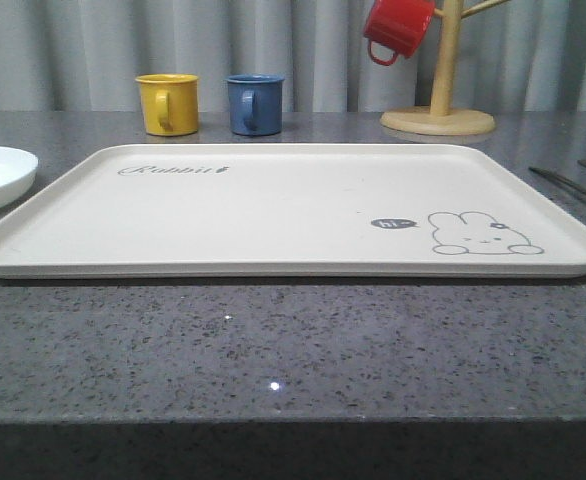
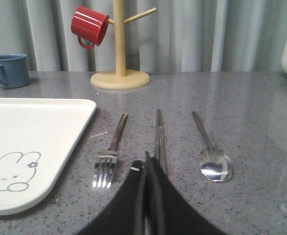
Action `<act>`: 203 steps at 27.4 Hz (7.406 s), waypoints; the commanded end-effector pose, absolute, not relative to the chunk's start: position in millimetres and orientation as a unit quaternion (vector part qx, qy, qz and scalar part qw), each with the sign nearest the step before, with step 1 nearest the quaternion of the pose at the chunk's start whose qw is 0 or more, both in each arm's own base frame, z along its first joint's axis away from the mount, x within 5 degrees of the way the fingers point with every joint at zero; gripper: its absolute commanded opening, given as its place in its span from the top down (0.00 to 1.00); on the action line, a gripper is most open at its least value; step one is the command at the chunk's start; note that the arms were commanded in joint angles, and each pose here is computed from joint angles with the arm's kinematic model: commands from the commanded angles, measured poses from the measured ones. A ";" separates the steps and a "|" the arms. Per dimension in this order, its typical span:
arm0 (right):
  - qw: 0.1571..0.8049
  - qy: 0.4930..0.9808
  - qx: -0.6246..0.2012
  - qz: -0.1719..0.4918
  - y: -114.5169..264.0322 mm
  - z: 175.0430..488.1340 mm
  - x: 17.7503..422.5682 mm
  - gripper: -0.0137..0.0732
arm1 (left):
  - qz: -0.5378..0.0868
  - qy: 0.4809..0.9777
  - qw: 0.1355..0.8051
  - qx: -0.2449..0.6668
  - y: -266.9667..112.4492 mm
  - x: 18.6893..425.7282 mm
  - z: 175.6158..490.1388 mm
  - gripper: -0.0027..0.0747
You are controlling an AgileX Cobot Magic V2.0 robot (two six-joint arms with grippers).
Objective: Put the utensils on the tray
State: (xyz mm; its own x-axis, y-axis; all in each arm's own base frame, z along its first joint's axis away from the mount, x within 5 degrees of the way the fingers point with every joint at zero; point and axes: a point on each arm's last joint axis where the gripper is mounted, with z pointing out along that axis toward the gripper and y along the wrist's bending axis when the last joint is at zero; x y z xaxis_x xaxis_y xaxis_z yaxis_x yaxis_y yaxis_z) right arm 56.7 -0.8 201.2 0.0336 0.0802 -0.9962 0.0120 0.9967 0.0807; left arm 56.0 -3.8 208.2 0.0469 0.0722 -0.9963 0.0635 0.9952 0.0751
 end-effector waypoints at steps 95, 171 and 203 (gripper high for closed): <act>0.589 0.807 0.025 0.024 0.6 344.9 99.8 0.32 | -0.098 0.939 0.318 -0.085 93.1 314.9 285.0 0.39; 0.594 0.804 0.025 0.024 0.5 346.0 100.1 0.32 | -0.061 0.873 0.383 0.295 -99.6 170.4 383.7 0.49; 0.190 0.980 -0.045 0.026 37.5 320.1 305.8 0.32 | -0.075 0.859 0.410 0.298 -68.7 113.8 367.7 0.49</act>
